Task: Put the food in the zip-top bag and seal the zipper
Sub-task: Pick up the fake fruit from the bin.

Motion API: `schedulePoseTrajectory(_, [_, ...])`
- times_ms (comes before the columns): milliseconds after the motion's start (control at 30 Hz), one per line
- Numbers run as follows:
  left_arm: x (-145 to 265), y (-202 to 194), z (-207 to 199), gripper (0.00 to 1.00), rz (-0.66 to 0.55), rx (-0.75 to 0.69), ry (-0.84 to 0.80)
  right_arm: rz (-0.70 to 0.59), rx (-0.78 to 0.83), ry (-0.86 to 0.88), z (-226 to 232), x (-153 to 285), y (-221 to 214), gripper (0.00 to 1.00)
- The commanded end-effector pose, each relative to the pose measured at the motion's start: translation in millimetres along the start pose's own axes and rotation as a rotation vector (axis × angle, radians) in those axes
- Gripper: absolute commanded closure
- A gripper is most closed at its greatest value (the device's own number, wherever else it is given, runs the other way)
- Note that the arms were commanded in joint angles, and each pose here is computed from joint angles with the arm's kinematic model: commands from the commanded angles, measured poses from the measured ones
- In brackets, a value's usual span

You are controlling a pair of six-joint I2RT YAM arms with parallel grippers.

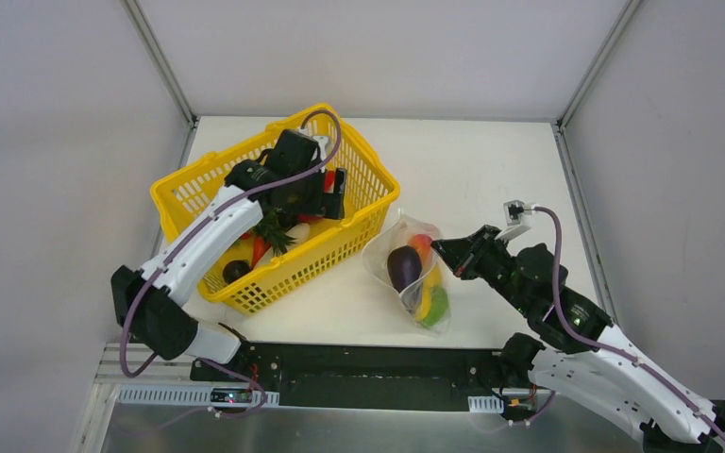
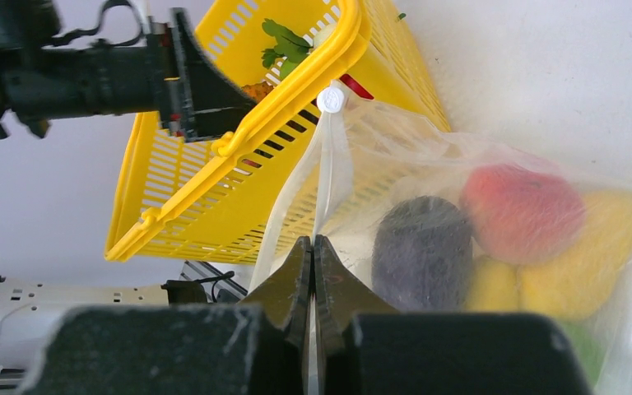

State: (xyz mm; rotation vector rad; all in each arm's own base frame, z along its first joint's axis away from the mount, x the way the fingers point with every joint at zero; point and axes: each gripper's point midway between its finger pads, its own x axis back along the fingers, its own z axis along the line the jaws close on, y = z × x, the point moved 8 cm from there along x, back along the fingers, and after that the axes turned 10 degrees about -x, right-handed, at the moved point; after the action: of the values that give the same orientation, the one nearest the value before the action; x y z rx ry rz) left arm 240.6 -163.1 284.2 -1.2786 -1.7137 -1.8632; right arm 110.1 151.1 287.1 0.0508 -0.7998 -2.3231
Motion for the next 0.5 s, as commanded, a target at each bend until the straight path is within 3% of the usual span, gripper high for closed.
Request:
schedulePoseTrajectory(0, [-24.1,9.0,-12.0,0.01,0.040,-0.062,-0.149,-0.051,-0.028,0.053,11.7,4.8,10.0,1.00])
schedulePoseTrajectory(200, [-72.0,4.8,-9.3,0.02,0.195,-0.109,-0.147,-0.053,-0.026,0.051,11.6,7.1,11.0,1.00])
schedulePoseTrajectory(467, [-121.4,1.0,-5.9,0.02,0.238,-0.081,-0.158,-0.041,-0.030,0.056,13.1,3.9,9.3,1.00])
